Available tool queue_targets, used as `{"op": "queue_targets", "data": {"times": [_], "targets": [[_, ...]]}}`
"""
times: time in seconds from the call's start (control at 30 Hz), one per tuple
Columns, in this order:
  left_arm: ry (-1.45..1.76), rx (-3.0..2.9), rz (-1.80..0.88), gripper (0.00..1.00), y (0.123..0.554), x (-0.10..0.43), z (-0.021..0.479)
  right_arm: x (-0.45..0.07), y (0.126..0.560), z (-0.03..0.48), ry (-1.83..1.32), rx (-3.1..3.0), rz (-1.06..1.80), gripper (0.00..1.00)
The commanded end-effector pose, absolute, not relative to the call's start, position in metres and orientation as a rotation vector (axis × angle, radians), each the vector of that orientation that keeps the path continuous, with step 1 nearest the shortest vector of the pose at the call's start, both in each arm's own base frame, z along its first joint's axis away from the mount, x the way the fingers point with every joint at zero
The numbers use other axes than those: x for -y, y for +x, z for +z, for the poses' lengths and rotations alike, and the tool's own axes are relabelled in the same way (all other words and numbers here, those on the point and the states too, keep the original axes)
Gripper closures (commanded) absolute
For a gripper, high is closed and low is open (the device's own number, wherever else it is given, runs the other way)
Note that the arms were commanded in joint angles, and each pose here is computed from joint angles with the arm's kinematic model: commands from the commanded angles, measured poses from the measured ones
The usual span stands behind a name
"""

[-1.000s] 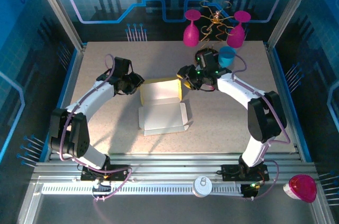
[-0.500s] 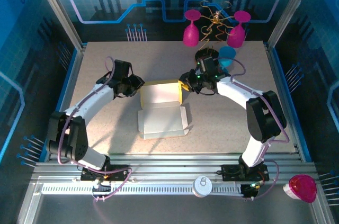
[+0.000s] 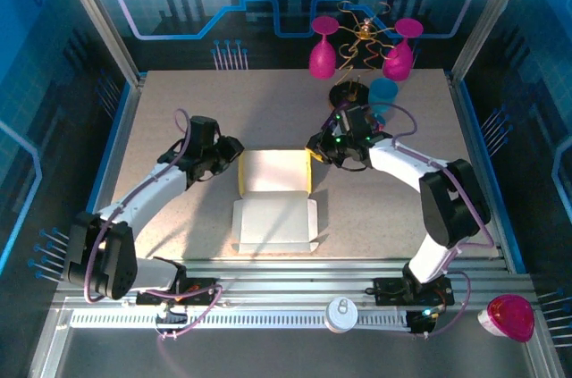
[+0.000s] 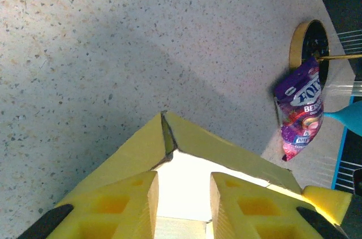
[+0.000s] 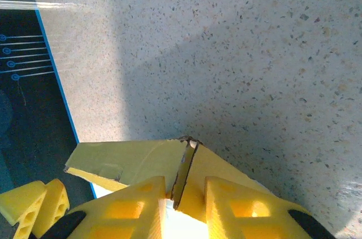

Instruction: Fold the paper box

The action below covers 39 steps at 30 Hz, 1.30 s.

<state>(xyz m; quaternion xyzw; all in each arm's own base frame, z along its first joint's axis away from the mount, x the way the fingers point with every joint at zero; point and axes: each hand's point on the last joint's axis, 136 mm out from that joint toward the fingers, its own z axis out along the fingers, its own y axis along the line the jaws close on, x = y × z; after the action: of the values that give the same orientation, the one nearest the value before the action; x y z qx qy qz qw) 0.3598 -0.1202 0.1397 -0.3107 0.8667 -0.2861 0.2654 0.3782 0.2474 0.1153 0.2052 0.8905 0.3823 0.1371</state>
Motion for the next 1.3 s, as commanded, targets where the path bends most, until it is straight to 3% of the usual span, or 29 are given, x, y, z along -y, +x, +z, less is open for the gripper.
{"op": "queue_targets", "data": {"times": [0.0, 0.1, 0.3, 0.43, 0.57, 0.77, 0.93, 1.17, 1.27], "targets": [[-0.815, -2.314, -0.740, 0.63, 0.357, 0.116, 0.152, -0.249, 0.379, 0.124, 0.516, -2.533, 1.093, 0.75], [-0.787, -2.346, -0.697, 0.58, 0.345, 0.111, 0.160, -0.250, 0.387, 0.129, 0.497, -2.513, 1.082, 0.75], [-0.631, -2.597, -0.505, 0.52, 0.305, 0.102, 0.115, -0.255, 0.391, 0.129, 0.474, -2.522, 1.089, 0.77], [-0.515, -2.666, -0.494, 0.51, 0.315, 0.116, 0.096, -0.256, 0.392, 0.128, 0.474, -2.524, 1.092, 0.77], [-0.363, -2.727, -0.315, 0.49, 0.318, 0.124, 0.088, -0.259, 0.392, 0.125, 0.472, -2.534, 1.096, 0.77], [-0.372, -2.691, -0.153, 0.48, 0.323, 0.109, 0.077, -0.260, 0.392, 0.130, 0.471, -2.524, 1.100, 0.77], [-0.316, -2.693, -0.133, 0.59, 0.334, 0.119, 0.071, -0.257, 0.393, 0.133, 0.465, -2.519, 1.092, 0.77], [-0.370, -2.566, -0.081, 0.94, 0.344, 0.118, 0.082, -0.251, 0.400, 0.156, 0.462, -2.465, 1.105, 0.73], [-0.435, -2.412, -0.085, 1.00, 0.352, 0.111, 0.101, -0.248, 0.403, 0.173, 0.474, -2.431, 1.119, 0.70]]}}
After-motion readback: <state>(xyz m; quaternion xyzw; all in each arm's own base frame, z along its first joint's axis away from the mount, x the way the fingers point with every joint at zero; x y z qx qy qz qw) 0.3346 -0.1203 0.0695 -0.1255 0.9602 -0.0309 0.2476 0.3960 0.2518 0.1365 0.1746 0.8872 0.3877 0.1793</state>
